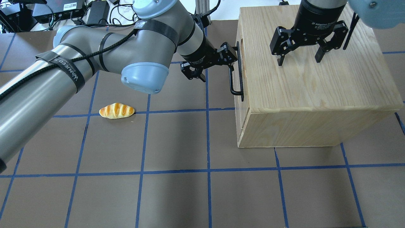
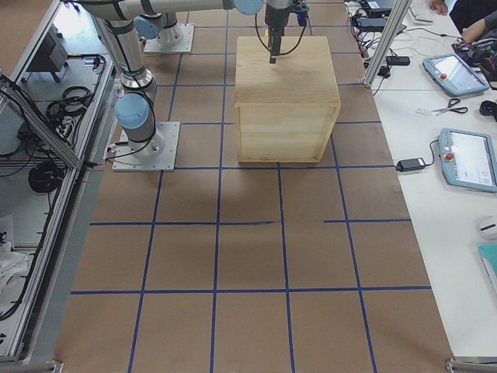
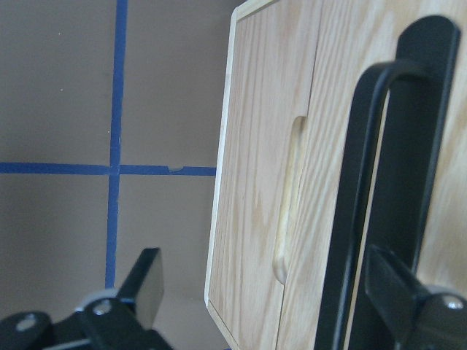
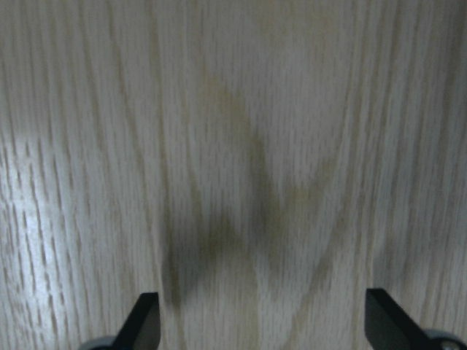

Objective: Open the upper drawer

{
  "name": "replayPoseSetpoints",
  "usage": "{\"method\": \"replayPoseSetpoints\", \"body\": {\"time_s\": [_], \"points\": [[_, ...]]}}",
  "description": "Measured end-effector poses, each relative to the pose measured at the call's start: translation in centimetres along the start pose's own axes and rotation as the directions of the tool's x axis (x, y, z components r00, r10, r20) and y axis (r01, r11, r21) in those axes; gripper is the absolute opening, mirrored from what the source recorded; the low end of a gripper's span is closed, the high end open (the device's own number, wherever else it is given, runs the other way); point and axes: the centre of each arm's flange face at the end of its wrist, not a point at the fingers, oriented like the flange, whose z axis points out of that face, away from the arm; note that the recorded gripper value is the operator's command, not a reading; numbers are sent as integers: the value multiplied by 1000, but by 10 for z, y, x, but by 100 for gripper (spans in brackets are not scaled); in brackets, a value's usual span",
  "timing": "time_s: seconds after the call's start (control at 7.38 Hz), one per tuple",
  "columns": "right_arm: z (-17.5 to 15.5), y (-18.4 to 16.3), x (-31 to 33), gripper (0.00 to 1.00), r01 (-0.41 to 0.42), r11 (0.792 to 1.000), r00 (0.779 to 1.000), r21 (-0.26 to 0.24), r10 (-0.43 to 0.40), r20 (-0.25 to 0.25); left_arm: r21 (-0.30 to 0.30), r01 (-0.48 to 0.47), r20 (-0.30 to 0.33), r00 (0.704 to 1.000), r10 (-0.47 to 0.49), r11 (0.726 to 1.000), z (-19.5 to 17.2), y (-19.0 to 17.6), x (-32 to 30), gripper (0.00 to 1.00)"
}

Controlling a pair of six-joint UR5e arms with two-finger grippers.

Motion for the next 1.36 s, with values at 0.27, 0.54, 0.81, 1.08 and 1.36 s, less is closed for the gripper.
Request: {"method": "replayPoseSetpoints", "body": {"time_s": [0.27,0.54,0.81,1.08,1.36], "points": [[0,0,0,100,0,1000,1000,0,0,0,-7,-6,-1,1000,6,1000,9,0,3,100],[0,0,0,100,1,1000,1000,0,-1,0,-14,-10,3,1000,10,1000,16,0,4,100],[0,0,0,100,1,1000,1000,0,-1,0,-6,-38,25,999,38,999,17,-1,2,100],[0,0,0,100,1,1000,1000,0,-1,0,4,-74,64,995,74,997,18,-1,-3,100],[0,0,0,100,0,1000,1000,0,0,0,10,-105,72,992,104,994,10,1,-4,100]]}}
